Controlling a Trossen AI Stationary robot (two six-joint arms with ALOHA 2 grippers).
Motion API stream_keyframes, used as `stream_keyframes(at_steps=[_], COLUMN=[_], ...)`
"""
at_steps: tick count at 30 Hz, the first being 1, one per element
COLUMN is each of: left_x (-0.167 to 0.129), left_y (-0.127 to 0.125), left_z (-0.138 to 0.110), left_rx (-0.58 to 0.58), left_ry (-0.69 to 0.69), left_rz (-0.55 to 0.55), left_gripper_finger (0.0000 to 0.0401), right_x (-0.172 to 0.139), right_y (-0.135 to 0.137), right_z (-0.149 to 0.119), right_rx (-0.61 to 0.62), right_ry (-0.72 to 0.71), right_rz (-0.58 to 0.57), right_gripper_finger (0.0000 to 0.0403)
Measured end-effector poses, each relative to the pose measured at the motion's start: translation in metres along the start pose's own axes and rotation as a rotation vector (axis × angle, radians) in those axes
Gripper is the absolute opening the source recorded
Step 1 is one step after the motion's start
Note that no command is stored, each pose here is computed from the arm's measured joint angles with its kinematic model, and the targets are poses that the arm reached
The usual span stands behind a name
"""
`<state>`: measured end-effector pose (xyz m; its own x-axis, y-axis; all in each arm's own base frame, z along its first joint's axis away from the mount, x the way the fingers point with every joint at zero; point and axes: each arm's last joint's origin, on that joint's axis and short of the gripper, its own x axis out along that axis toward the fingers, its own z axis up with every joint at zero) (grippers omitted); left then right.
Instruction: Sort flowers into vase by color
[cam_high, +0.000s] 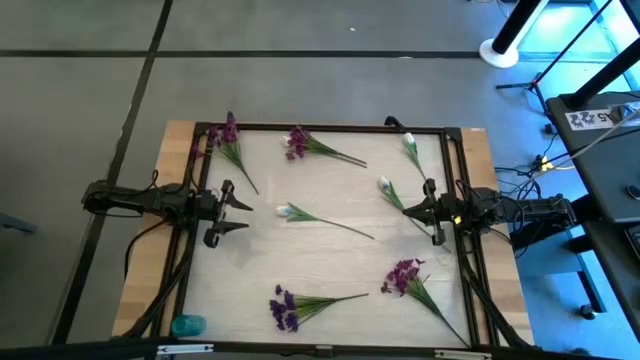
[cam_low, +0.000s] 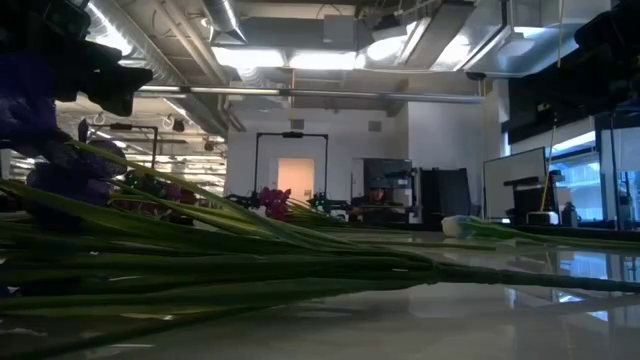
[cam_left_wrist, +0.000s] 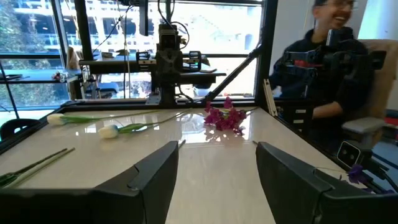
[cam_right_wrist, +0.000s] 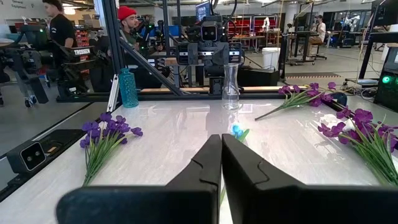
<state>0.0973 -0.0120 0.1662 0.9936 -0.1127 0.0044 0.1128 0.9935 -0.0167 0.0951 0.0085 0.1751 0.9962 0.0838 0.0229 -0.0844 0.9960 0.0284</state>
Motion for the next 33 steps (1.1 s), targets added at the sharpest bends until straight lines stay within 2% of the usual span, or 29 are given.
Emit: stream_keyframes(at_steps=[29,33], left_x=[0.0000,0.0000], left_y=[0.0000,0.0000], left_z=[0.0000,0.0000], left_rx=[0.000,0.000], left_ry=[0.000,0.000], left_rz=[0.000,0.000], left_gripper_finger=[0.0213,0.0213], right_x=[0.0000,-0.0001], right_y=[0.0000,0.0002], right_z=[0.0000,0.0053], right_rx=[-0.002,-0.100], right_ry=[-0.001,-0.055], right_rz=[0.000,-0.001], right_gripper_finger=[0.0014,0.0014])
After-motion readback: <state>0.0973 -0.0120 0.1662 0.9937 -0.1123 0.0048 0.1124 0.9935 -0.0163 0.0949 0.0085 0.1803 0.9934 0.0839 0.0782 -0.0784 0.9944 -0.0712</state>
